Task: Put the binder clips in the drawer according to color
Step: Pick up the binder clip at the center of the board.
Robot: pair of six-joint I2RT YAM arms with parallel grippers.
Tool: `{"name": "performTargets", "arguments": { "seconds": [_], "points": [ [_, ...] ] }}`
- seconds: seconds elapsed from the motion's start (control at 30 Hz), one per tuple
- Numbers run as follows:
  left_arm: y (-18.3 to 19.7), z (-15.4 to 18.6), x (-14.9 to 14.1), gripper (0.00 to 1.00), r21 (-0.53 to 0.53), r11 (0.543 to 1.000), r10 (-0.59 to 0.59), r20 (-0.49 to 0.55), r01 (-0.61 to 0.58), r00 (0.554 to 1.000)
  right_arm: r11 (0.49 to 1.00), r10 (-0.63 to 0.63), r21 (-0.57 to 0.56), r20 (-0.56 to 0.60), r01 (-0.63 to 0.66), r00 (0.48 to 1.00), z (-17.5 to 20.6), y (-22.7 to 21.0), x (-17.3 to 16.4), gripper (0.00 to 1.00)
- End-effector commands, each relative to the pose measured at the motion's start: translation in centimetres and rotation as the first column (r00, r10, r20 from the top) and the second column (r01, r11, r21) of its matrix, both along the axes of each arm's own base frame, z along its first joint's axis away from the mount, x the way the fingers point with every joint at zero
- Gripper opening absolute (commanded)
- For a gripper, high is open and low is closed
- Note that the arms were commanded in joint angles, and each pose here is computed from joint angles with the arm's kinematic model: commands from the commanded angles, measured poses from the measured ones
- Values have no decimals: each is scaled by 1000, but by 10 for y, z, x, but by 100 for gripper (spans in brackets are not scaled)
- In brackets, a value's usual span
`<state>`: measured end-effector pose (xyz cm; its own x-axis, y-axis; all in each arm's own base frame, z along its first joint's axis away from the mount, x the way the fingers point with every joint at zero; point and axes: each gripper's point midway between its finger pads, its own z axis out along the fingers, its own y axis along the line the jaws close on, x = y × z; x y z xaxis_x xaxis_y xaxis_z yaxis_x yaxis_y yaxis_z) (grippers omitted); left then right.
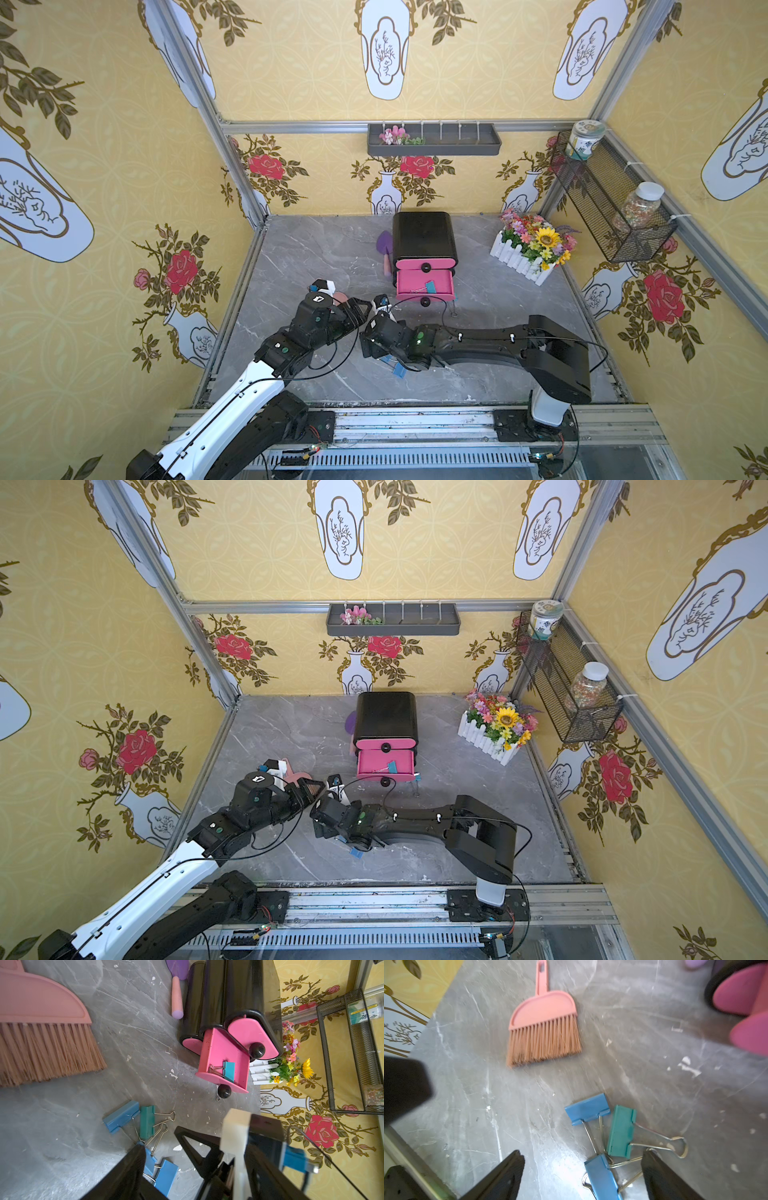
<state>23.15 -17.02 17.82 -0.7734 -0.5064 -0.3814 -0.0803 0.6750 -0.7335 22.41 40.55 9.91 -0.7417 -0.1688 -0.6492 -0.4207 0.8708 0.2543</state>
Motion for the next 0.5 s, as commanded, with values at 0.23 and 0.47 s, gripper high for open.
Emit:
{"name": "performTargets", "arguments": {
  "seconds": [0.23, 0.47],
  "points": [
    [1, 10, 3, 80, 27, 1000, -11, 39, 9, 999, 925, 315, -190, -102, -329, 944, -7, -40, 6, 73],
    [6, 16, 0, 80, 23, 1000, 0, 57, -1, 998, 811, 479, -308, -139, -498, 867, -11, -37, 2, 79]
  ]
}}
